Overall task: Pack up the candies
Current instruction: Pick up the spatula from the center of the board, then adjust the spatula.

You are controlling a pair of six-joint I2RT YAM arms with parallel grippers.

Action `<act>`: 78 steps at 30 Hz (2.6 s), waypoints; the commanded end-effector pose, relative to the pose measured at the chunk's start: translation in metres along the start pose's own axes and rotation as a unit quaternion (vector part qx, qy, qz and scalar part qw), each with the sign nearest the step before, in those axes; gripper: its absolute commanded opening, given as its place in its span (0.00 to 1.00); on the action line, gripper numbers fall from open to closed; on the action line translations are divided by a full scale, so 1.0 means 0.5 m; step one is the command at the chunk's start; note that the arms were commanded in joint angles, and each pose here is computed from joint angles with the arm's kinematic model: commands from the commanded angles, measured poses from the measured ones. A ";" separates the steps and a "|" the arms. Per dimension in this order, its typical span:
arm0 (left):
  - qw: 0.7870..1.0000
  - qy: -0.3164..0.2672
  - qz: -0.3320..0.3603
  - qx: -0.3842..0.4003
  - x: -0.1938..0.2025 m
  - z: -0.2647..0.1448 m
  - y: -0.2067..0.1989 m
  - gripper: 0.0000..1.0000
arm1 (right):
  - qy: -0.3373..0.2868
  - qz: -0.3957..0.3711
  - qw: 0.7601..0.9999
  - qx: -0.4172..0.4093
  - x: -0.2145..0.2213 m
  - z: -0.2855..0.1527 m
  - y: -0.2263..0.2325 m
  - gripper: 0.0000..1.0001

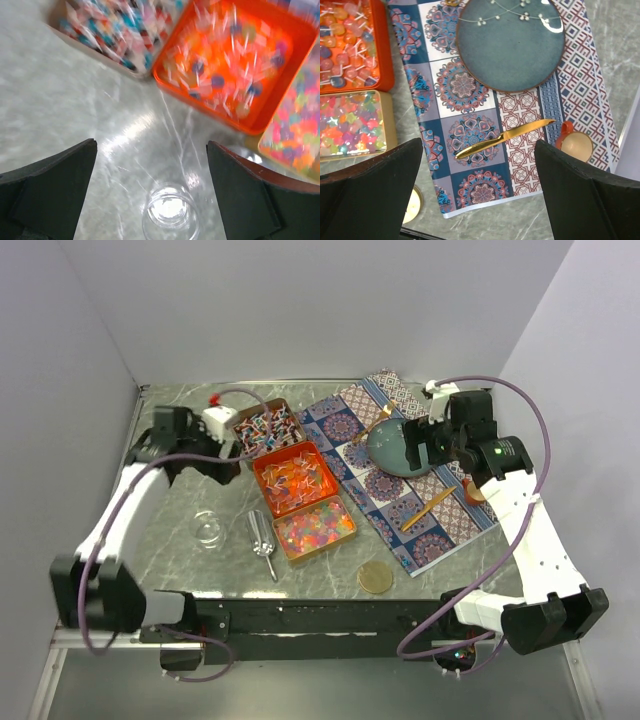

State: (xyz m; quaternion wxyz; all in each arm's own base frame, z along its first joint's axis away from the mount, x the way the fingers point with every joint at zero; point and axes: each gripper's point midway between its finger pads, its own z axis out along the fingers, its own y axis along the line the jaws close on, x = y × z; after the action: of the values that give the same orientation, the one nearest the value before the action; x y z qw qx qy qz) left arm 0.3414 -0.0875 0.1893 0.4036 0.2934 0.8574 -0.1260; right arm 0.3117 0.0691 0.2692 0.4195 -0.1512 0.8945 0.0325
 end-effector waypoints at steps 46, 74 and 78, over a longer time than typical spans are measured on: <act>0.936 0.168 -0.037 0.306 0.110 -0.081 -0.171 0.01 | -0.059 -0.075 0.975 -0.199 -0.072 0.019 0.124 0.94; 0.869 -0.145 -0.418 0.222 -0.111 -0.106 -0.172 0.01 | -0.208 -0.366 0.821 -0.386 -0.085 0.013 0.538 0.83; 0.869 -0.150 -0.410 0.235 -0.118 -0.112 -0.177 0.01 | -0.172 -0.389 0.815 -0.393 -0.078 0.043 0.556 0.77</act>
State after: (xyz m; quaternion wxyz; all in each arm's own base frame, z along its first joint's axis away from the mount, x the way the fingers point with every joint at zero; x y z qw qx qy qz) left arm 0.2853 -0.1525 0.2405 0.3273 -0.0566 0.8021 -0.4963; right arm 0.2611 0.3339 0.2531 0.4458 -0.6062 0.6076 0.2539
